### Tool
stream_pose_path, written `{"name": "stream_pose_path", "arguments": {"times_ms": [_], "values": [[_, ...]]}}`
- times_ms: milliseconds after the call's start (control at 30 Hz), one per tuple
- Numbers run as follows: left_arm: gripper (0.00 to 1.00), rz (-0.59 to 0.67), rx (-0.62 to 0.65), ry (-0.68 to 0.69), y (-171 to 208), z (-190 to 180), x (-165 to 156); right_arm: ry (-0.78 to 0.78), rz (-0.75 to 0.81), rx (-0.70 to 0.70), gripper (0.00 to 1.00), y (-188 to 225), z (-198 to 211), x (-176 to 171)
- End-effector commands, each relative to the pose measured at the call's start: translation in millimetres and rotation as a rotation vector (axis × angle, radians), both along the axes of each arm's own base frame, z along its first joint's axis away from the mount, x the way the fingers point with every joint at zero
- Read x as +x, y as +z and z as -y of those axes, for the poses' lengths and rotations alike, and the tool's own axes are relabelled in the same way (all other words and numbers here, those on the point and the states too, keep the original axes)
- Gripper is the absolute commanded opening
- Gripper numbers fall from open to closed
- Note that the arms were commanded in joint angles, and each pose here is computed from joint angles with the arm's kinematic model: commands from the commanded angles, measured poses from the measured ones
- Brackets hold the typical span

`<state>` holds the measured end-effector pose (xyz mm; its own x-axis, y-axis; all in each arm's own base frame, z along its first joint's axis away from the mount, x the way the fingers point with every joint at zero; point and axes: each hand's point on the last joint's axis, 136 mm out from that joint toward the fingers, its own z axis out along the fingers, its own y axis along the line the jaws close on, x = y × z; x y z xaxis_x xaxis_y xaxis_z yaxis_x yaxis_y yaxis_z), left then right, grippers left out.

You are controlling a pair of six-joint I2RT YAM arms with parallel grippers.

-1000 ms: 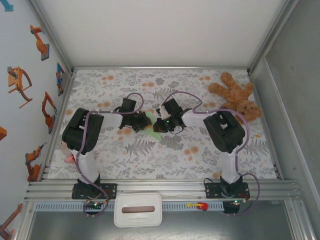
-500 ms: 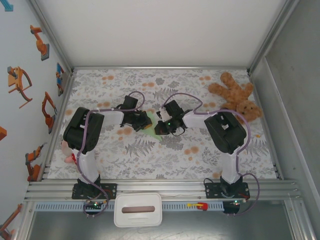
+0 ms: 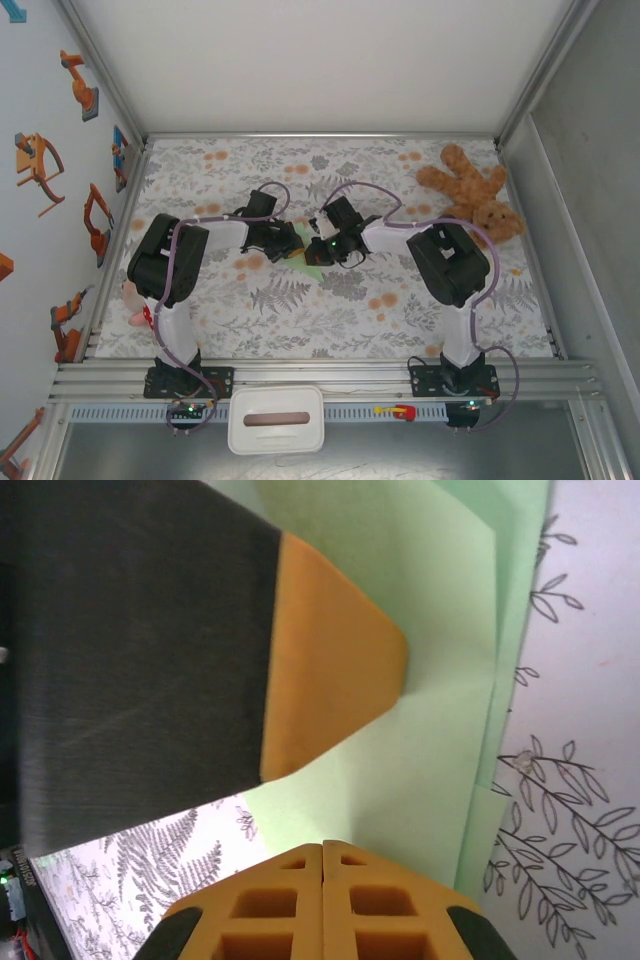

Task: Fold a paper plane with a square sheet of paper (pick it up from the middle)
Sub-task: Fourth fold the wing at the center of the table.

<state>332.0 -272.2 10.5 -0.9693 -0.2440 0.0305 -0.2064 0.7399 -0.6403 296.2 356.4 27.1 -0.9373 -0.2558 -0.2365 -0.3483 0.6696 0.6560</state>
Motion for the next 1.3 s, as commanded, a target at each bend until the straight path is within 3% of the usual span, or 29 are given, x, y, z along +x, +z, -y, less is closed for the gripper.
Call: {"name": "stream_pose_path", "arguments": {"times_ms": [0, 333, 533, 833, 1033, 1267], "values": [[0.09, -0.146, 0.216, 0.033, -53.7, -39.0, -30.1, 0.004, -0.048, -0.062, 0.00, -18.6, 11.4, -14.8], [0.09, -0.169, 0.276, 0.044, -59.0, -49.4, -31.8, 0.049, -0.115, -0.137, 0.00, -37.5, 56.9, -72.2], [0.09, -0.164, 0.263, 0.036, -56.3, -47.6, -32.1, 0.030, -0.105, -0.151, 0.00, -34.2, 73.8, -87.4], [0.09, -0.136, 0.207, 0.016, -44.7, -35.3, -26.7, -0.051, 0.096, 0.001, 0.00, 44.0, 40.6, -38.4], [0.09, -0.131, 0.179, 0.010, -41.2, -29.0, -25.6, -0.072, 0.068, -0.051, 0.00, 19.8, 20.5, -10.2], [0.10, -0.112, 0.141, 0.000, -31.7, -22.4, -21.9, -0.051, 0.035, -0.078, 0.00, -1.7, 9.2, -6.4]]}}
